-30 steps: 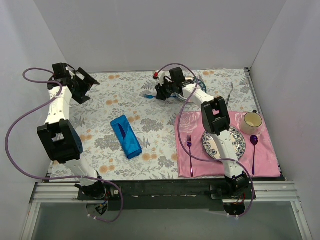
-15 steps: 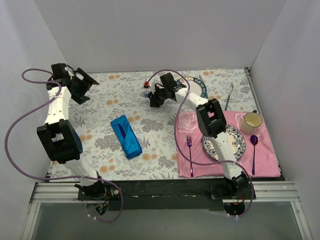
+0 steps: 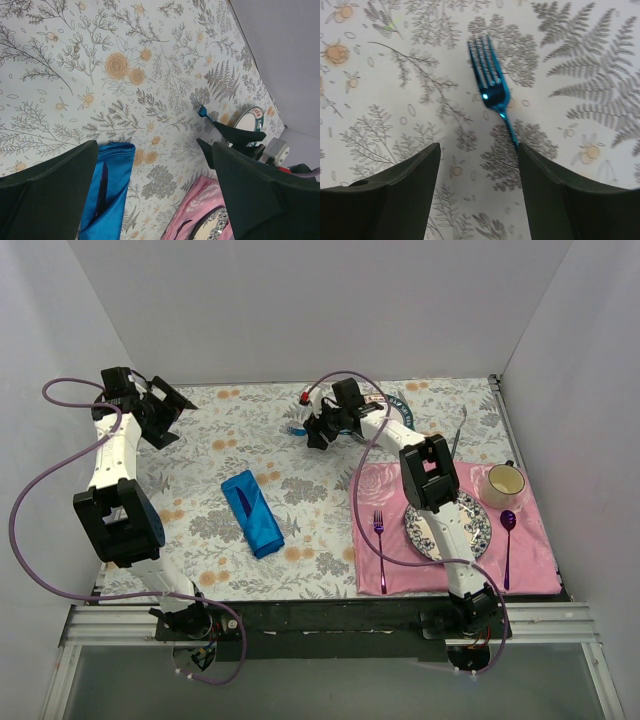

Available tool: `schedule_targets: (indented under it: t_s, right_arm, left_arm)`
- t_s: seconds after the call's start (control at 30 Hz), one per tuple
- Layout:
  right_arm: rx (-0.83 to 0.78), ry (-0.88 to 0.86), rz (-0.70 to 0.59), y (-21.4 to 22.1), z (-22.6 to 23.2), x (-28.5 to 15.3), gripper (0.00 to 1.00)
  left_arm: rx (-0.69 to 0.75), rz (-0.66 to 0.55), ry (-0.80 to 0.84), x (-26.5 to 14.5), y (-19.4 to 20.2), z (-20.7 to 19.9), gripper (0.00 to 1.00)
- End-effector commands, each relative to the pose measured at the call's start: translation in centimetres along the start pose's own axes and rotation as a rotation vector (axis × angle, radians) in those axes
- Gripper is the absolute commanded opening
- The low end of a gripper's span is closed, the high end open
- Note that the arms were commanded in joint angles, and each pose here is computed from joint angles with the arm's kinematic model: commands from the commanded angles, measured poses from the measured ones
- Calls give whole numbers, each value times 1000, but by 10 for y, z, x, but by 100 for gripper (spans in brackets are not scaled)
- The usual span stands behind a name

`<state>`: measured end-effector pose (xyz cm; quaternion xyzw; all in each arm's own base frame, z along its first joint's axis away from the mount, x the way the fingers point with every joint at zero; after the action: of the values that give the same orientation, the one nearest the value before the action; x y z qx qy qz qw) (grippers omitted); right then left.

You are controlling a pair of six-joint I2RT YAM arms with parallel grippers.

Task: Fold the napkin into a case and place the utensils inside

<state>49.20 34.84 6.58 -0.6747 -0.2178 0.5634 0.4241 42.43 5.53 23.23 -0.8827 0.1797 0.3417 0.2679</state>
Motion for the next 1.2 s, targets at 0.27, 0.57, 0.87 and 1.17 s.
schedule_targets:
  t_s: [0.27,0.57,0.87,1.17]
  right_arm:
    - [-61,105,-49,-7,-41,-9,69]
    - [1,25,-2,10,-24,-6,41]
    - [-27,-38,36,4,8,2,19]
    - [-41,-76,90,-3,49,14,1]
  left_arm:
    - [5,-11,28,-12,-4,-6,98]
    - [3,-8,28,-11,-7,-5,98]
    - [-5,3,32,-9,-6,-4,98]
    - [-3,-9,27,-15,-8,-3,98]
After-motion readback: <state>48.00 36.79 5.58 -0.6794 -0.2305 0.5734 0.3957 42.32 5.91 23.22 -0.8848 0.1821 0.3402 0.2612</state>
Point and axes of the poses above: each gripper's point midway between its finger pads, its own x axis out along the fingers, its own z axis along the line the jaws close on, y = z × x, the point moved 4 cm from there along -x, back along the fingers, and after that the axes turned 1 degree about -x, right-handed, at the moved point
